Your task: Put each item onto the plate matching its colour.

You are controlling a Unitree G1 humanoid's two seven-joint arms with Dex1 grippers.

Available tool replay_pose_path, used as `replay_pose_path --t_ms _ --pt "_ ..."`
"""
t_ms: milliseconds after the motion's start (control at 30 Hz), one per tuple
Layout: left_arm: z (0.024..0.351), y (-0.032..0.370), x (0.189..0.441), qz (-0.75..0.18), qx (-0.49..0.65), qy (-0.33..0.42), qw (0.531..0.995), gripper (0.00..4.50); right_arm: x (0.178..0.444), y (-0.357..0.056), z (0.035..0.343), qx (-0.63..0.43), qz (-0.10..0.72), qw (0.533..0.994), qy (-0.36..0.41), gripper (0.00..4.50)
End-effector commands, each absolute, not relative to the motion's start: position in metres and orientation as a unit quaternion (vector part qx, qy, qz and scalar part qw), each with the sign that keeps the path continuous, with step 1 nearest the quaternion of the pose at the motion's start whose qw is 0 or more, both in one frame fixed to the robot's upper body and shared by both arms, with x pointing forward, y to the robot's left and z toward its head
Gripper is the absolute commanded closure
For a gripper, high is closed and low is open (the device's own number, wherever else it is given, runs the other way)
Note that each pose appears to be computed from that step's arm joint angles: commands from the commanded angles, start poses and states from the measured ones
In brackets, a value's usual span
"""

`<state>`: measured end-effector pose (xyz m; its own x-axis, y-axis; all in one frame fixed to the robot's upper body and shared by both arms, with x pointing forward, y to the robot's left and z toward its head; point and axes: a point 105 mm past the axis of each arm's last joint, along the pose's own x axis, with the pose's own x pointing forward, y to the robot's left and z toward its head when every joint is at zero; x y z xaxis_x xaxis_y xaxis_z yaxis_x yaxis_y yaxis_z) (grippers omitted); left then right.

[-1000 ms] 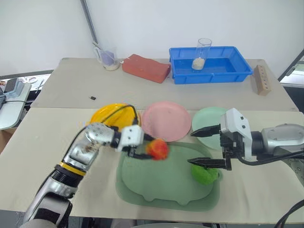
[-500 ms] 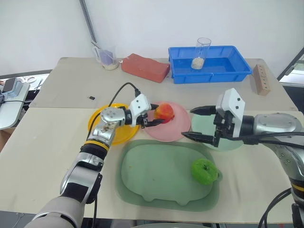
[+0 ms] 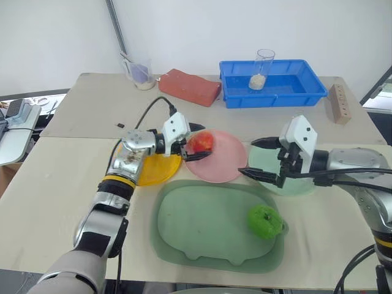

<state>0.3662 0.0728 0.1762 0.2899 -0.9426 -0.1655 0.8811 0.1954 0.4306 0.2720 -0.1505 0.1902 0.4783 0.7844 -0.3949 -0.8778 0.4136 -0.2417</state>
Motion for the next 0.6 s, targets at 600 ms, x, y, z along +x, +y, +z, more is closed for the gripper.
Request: replay_pose_path --t_ms 600 --pt "0.169 0.073 0.233 -0.757 0.279 -0.097 0.583 0.06 0.210 -0.176 0.133 -0.255 0.586 0.730 0.243 0.00"
